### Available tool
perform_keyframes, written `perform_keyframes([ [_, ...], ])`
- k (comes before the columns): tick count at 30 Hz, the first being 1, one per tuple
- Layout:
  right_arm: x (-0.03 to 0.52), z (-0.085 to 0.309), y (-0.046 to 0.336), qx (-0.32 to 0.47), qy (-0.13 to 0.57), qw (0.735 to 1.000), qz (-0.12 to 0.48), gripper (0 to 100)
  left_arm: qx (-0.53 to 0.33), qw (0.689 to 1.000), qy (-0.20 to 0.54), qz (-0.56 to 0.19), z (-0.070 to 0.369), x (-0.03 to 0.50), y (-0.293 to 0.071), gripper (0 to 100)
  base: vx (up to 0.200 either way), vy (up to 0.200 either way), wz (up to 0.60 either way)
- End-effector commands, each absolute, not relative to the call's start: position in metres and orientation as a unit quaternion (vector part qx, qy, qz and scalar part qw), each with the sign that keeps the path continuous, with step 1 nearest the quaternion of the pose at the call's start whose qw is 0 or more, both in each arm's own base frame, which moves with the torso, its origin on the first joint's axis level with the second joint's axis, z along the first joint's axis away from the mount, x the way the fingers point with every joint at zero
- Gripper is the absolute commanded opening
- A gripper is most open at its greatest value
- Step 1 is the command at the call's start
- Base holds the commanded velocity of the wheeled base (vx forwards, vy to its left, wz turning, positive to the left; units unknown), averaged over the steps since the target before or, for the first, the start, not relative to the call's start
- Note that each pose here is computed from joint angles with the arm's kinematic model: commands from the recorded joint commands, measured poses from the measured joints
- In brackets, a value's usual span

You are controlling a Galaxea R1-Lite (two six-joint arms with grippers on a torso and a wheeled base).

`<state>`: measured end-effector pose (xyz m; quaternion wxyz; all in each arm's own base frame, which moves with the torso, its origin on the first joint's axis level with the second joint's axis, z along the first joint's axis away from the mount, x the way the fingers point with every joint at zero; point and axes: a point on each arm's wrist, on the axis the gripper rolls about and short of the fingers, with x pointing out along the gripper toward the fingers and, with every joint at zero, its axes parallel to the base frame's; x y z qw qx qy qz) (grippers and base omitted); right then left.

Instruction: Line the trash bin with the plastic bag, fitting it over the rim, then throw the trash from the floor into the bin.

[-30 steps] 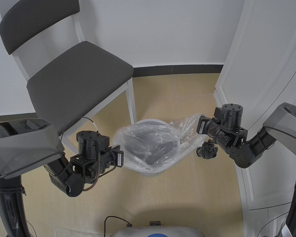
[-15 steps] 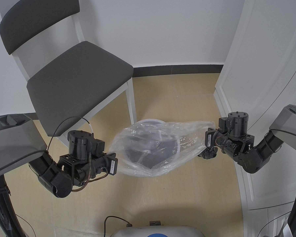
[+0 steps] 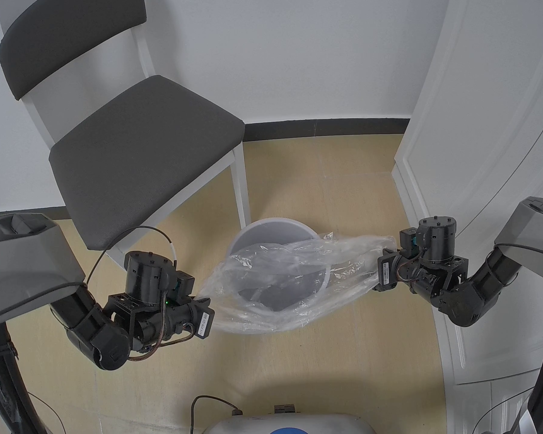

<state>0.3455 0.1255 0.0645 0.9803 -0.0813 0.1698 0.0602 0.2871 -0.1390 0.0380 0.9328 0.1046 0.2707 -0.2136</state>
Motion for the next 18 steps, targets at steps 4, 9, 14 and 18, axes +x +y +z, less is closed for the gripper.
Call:
perform_keyframes([
  [4,0.351,0.033,0.146,-0.092,0.193,0.974,0.074,0,0.121,0.924,0.297,-0.208,0.000,0.297,-0.155,0,0.000,0.000,0.00],
  [9,0.368,0.017,0.155,-0.089,0.160,0.982,0.036,0,0.130,0.948,0.252,-0.146,-0.020,0.317,-0.163,0,0.000,0.000,0.00],
  [14,0.382,0.017,0.160,-0.076,0.122,0.990,0.014,0,0.119,0.965,0.199,-0.119,-0.022,0.333,-0.170,0,0.000,0.000,0.00],
  [18,0.386,0.021,0.160,-0.070,0.108,0.992,0.009,0,0.114,0.972,0.179,-0.099,-0.021,0.341,-0.172,0,0.000,0.000,0.00],
])
